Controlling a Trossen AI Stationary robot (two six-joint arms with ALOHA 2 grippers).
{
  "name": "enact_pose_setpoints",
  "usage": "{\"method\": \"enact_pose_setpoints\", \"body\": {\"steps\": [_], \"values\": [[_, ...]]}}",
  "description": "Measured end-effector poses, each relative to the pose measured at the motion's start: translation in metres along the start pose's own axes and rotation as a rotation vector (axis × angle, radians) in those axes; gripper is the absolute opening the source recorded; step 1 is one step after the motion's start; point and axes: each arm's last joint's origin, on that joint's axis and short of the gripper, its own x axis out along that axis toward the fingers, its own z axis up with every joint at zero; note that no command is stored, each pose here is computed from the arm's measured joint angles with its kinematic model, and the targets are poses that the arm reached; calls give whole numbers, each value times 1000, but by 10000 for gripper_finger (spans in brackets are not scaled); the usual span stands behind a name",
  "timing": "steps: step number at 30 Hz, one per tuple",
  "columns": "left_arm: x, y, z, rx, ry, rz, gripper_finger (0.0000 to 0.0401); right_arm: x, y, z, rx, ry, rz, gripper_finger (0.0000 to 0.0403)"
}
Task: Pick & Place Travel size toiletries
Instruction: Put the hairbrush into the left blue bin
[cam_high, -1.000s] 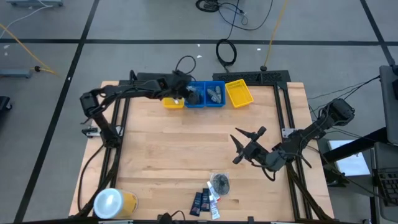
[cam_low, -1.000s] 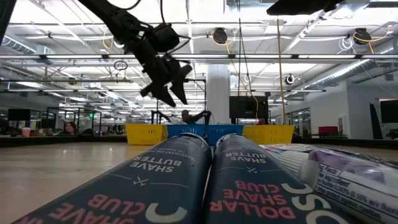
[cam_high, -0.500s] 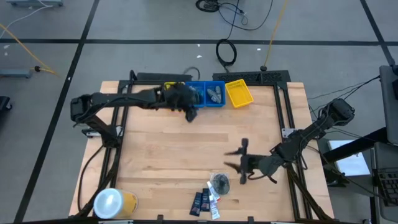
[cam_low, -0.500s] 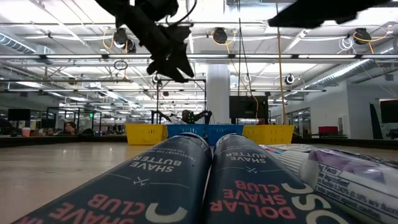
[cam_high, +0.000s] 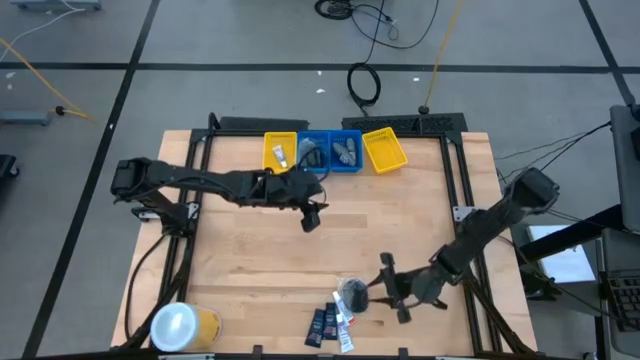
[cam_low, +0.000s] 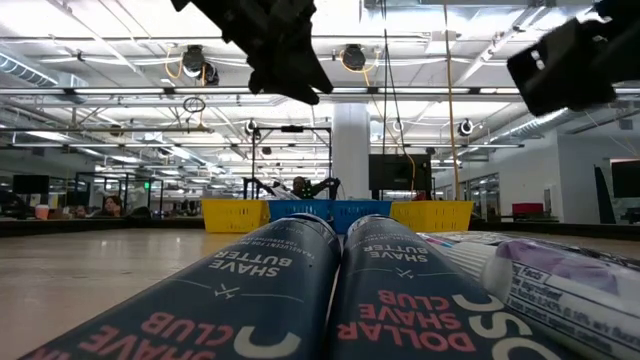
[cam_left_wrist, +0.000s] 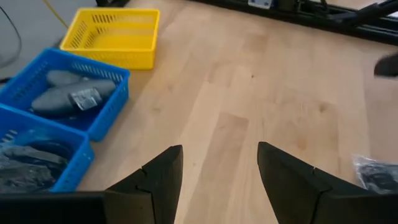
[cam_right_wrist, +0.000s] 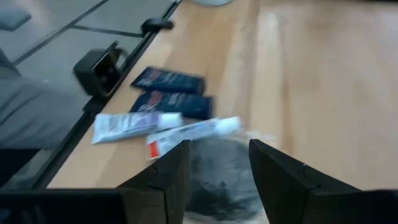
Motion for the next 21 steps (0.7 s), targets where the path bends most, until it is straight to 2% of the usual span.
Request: {"method": "enact_pose_setpoints", "body": {"steps": [8, 21], "values": [[-1, -7, 0, -2, -23, 12, 207, 21, 19, -17, 23, -71, 55, 155], [-3, -15, -2, -7, -21, -8, 207, 57, 37, -37, 4, 57, 22, 155]]}}
